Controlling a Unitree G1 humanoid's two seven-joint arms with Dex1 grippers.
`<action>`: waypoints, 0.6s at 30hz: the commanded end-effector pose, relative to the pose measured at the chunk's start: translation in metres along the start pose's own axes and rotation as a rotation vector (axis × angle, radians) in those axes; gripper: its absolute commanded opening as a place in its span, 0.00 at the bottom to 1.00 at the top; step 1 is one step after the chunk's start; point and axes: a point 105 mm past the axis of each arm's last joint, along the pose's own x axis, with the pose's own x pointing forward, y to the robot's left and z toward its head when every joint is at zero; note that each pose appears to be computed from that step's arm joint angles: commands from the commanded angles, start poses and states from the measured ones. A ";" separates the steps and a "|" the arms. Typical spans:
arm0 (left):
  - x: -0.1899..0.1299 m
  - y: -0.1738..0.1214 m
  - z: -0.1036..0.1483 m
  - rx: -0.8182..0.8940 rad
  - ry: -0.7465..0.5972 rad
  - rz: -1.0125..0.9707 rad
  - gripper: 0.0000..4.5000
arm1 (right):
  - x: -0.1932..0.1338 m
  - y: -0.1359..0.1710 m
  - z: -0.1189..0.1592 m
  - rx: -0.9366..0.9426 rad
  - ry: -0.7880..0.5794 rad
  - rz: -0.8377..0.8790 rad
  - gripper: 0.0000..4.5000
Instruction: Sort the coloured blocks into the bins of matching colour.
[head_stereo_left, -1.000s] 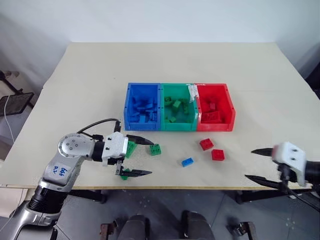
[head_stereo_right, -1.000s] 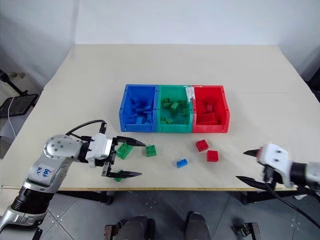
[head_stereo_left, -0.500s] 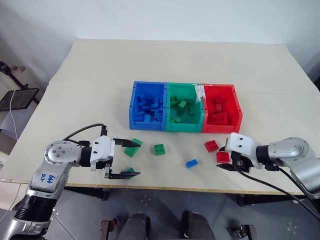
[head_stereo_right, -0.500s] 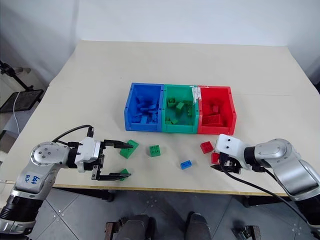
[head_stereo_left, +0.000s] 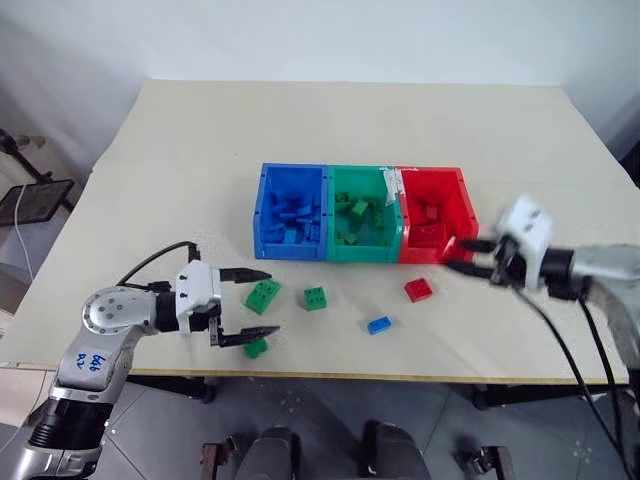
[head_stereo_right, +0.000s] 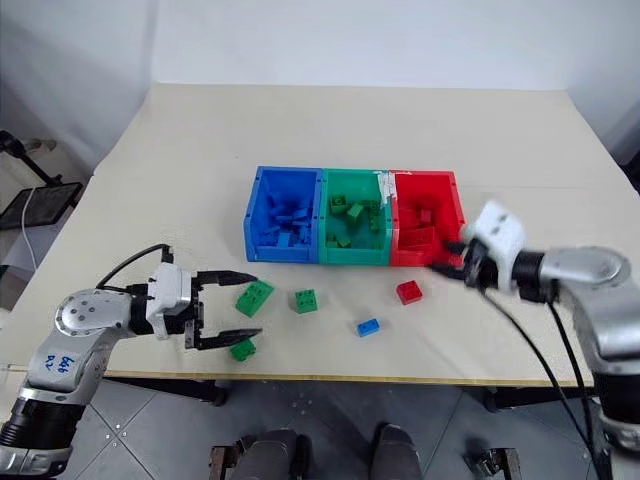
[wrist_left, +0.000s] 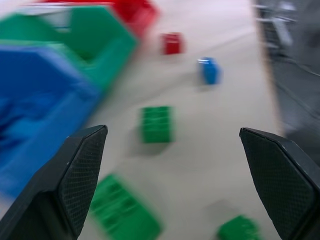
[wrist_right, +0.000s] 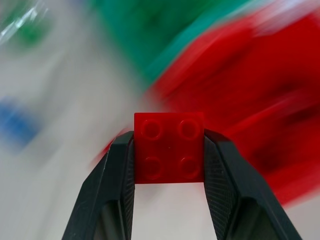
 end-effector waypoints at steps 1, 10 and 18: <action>-0.012 0.008 0.001 0.015 0.006 0.067 1.00 | 0.002 -0.030 0.010 -0.015 -0.065 -0.163 0.32; -0.012 0.006 0.000 0.015 0.016 0.066 1.00 | 0.009 -0.031 0.020 0.003 -0.177 -0.173 0.92; 0.009 -0.004 0.007 0.052 -0.015 -0.034 1.00 | -0.063 -0.010 -0.022 -0.119 -0.049 -0.029 1.00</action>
